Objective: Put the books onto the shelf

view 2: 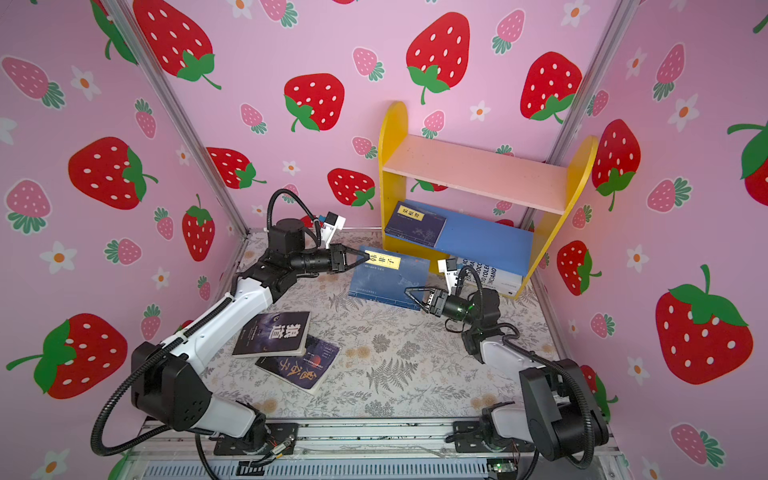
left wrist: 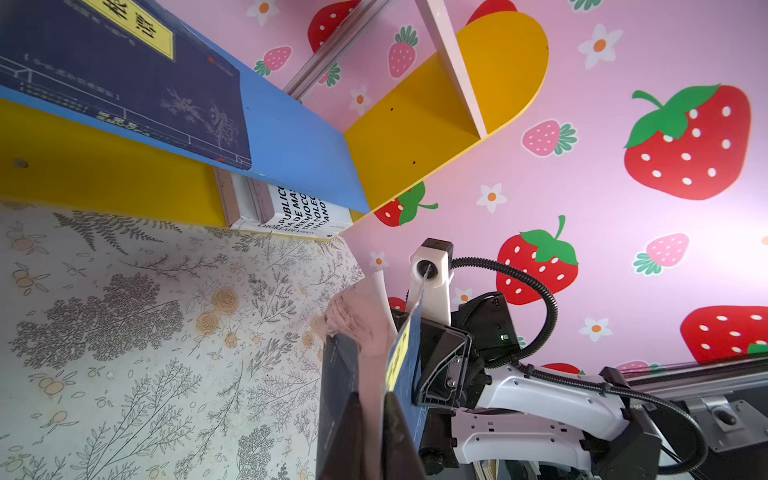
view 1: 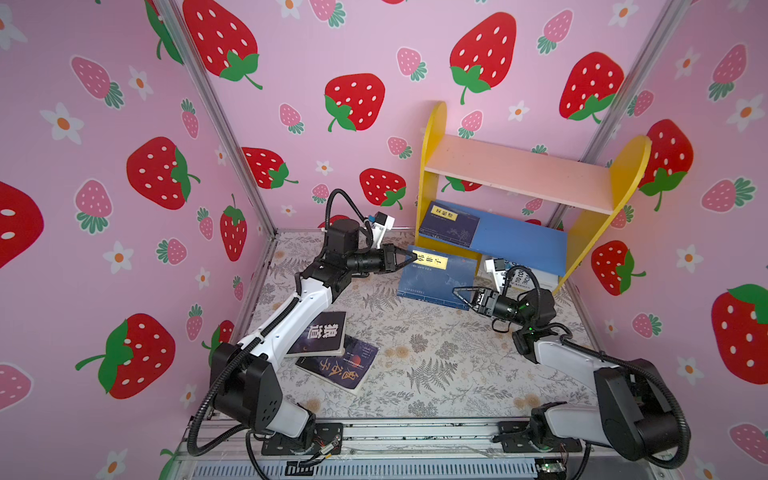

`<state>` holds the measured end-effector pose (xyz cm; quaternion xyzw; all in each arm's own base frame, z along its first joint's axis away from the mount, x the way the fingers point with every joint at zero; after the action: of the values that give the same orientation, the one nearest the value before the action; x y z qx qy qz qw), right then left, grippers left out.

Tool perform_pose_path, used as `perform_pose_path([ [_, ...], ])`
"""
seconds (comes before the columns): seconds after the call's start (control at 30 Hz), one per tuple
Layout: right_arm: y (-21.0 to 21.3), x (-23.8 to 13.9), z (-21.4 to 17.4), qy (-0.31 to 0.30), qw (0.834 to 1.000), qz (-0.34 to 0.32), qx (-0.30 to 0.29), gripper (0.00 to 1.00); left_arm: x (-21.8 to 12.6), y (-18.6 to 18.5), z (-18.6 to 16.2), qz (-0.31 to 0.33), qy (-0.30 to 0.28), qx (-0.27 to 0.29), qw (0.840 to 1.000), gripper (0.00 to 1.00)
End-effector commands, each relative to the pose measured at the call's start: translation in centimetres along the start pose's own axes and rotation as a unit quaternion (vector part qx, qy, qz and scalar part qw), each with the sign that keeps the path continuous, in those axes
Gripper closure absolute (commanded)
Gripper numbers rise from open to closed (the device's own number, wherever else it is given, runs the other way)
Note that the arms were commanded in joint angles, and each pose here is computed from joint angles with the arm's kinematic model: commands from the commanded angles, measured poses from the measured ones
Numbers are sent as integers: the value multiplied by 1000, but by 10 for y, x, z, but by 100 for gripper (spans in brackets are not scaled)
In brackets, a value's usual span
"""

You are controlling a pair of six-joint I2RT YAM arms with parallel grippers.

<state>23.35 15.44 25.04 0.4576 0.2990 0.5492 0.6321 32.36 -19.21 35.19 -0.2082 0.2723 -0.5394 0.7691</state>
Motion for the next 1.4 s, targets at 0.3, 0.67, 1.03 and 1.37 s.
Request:
perform_pose_path([
  [0.3, 12, 1, 6, -45, 999, -1, 17, 85, 2, -13, 40, -41, -30, 41, 998, 85],
  [0.67, 31, -11, 23, -92, 996, -4, 0, 91, -38, 11, 13, 124, -105, 14, 987, 17],
  [1.03, 64, -2, 52, -123, 991, 22, -36, 90, -4, -23, -21, 66, -113, 0, 991, 14],
  [1.37, 78, 7, 68, -126, 990, 37, -43, 90, 31, -32, 10, 4, -196, -23, 980, 34],
])
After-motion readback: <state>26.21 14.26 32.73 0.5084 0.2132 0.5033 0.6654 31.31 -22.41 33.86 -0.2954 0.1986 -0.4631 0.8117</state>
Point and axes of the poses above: each gripper's point midway between its finger pads, its own x axis out along the fingers, its own y axis along the line the jaws close on, z = x × y, the point moved 10 cm from there along -x, back along the fingers, and after that the axes turned 13 degrees about x, right-handed, at the moved point
